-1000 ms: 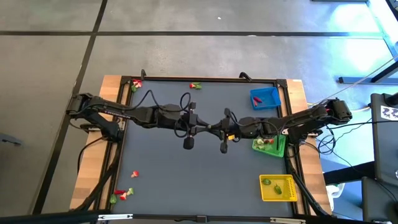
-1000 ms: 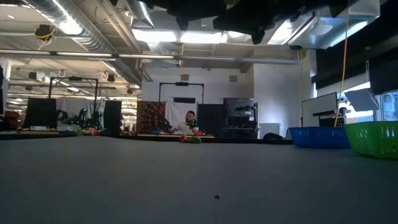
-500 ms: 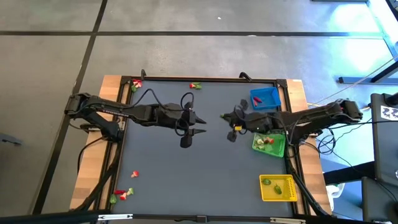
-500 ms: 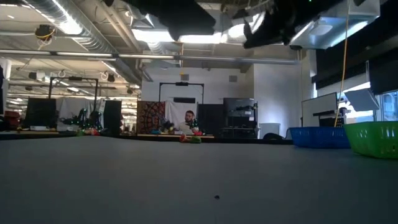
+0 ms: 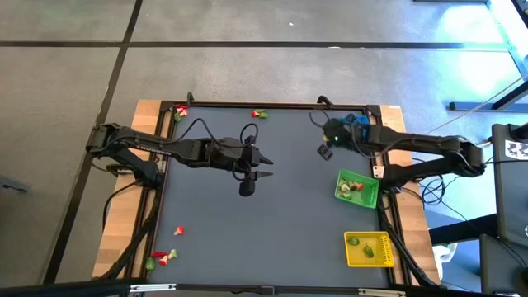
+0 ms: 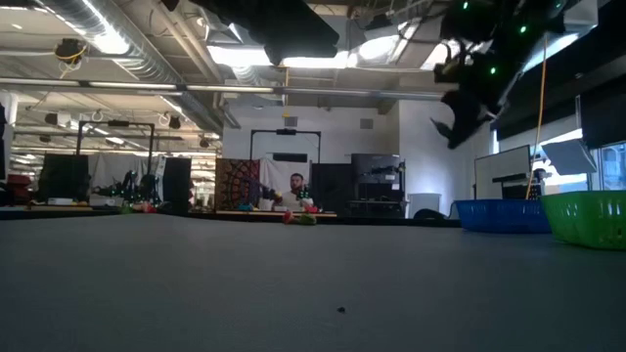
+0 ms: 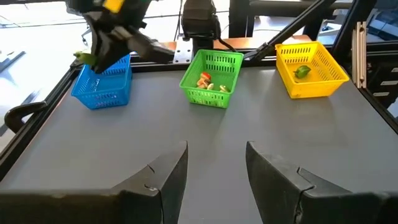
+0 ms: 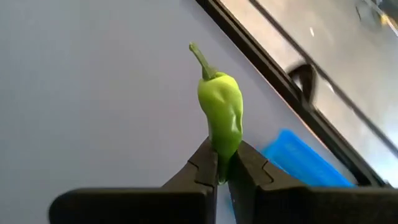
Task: Sort produce into baskets
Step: Put the green chili pepper into the blue basket
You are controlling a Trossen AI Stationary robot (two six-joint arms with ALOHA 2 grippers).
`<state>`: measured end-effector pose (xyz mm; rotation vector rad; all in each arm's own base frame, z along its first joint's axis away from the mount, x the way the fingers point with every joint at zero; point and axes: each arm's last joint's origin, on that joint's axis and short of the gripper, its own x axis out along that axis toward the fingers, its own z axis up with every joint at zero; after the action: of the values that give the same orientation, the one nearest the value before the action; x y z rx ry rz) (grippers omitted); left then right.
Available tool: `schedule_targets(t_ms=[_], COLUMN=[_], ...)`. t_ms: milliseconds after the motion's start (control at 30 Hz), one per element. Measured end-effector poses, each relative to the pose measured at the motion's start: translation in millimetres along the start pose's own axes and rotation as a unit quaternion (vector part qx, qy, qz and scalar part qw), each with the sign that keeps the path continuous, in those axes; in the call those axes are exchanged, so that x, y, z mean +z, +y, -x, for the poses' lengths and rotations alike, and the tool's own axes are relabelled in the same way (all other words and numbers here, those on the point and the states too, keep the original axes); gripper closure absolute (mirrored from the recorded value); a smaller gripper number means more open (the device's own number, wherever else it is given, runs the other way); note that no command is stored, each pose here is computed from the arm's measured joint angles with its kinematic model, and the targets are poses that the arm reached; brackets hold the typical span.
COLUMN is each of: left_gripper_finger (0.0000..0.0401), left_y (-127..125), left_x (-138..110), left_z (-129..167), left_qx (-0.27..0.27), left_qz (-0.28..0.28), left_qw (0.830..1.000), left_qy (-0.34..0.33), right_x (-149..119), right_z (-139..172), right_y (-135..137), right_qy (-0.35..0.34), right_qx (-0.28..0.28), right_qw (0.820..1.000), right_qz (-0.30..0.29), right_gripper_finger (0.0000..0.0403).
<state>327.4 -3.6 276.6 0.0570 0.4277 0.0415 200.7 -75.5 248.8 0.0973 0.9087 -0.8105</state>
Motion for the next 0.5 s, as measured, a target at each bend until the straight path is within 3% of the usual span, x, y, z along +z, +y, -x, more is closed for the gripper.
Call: schedule_targets(t_ms=[300,500], left_gripper_finger=[0.0242,0.0241], left_y=[0,0], left_x=[0,0], left_z=[0,0], left_qx=[0.000,0.000], left_qz=[0.002,0.002], left_qw=[1.000,1.000], left_qy=[0.000,0.000], right_x=[-4,-24], right_z=[-25,-49], right_y=[-47,-65], right_qy=[0.082,0.146], right_qx=[-0.025,-0.037], right_qw=[0.993,0.981], right_qz=[-0.085,-0.123], right_gripper_finger=[0.0380,0.0379])
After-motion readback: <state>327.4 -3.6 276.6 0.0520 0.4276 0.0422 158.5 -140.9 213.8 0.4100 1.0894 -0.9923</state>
